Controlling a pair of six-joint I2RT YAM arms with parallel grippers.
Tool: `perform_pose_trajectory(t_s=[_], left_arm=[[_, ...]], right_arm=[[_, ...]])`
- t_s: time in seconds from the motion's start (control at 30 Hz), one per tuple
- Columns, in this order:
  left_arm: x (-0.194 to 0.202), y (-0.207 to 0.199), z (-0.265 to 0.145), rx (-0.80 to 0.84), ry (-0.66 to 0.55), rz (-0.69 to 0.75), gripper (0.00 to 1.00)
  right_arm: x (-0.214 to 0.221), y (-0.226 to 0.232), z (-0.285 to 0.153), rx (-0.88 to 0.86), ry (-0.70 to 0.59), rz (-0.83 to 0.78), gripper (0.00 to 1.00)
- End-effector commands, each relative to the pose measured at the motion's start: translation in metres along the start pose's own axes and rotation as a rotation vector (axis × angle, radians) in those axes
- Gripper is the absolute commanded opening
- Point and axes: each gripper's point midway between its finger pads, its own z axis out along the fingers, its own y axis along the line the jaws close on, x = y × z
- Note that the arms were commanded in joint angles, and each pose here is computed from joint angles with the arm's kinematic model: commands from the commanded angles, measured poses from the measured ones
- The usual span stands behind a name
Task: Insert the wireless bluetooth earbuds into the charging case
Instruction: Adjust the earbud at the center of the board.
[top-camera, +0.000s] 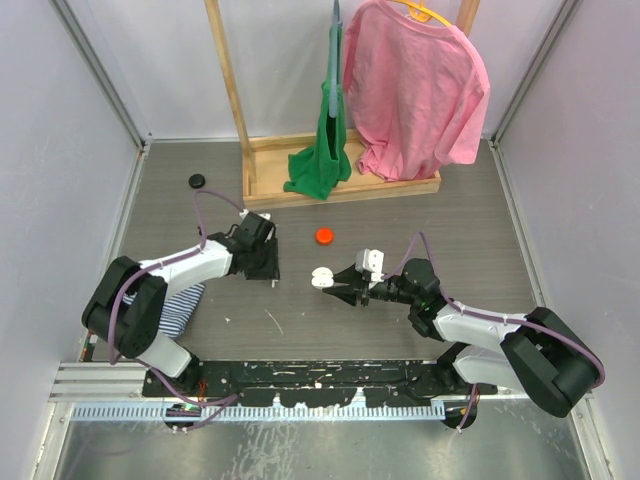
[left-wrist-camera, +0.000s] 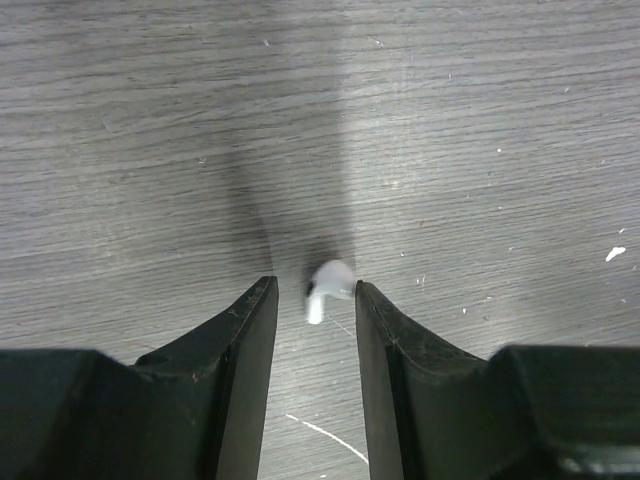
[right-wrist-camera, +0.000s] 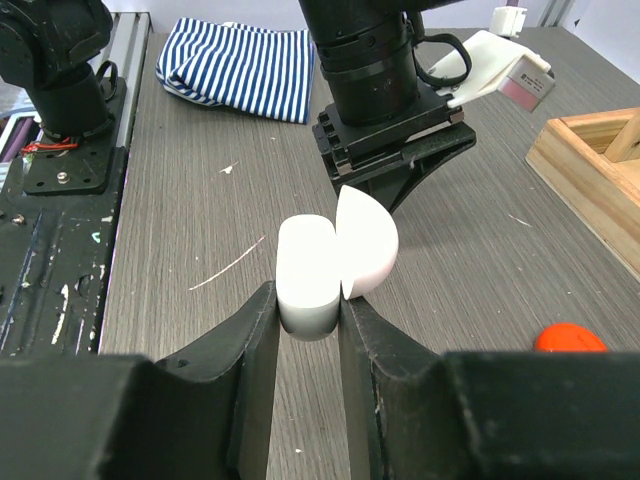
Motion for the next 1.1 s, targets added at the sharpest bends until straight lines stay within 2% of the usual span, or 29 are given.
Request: perform_pose_trajectory(t_s=[0.0,0.6,0.8,0.93,1.07], left_arm=[[-0.011,-0.014,0.003,0.015,-0.04,0.012,0.38],[-0.016,-0.012,-0.001,-0.157,-0.098,0.132,0.35],[-0.02,-0.02,-0.01,-0.111,-0.132,0.094,0.4],[-0.029,-0.015,-0.014,-0.139,-0.186,0.072,0.44],[-0.032,-0.015,-0.01,-0.152,-0.185,0.075,0.45]], right_arm=[[-0.022,-0.004,0.006,0.0,-0.06,-0.059,0.16],[-0.024,-0.004,0.006,-0.001,-0.063,-0.062,0.16],[-0.025,-0.004,0.006,0.001,-0.065,-0.067,0.16],[-0.024,-0.004,0.006,0.002,-0.064,-0.067,0.16],[-0.024,-0.004,0.006,0.003,-0.062,-0.066,0.16]])
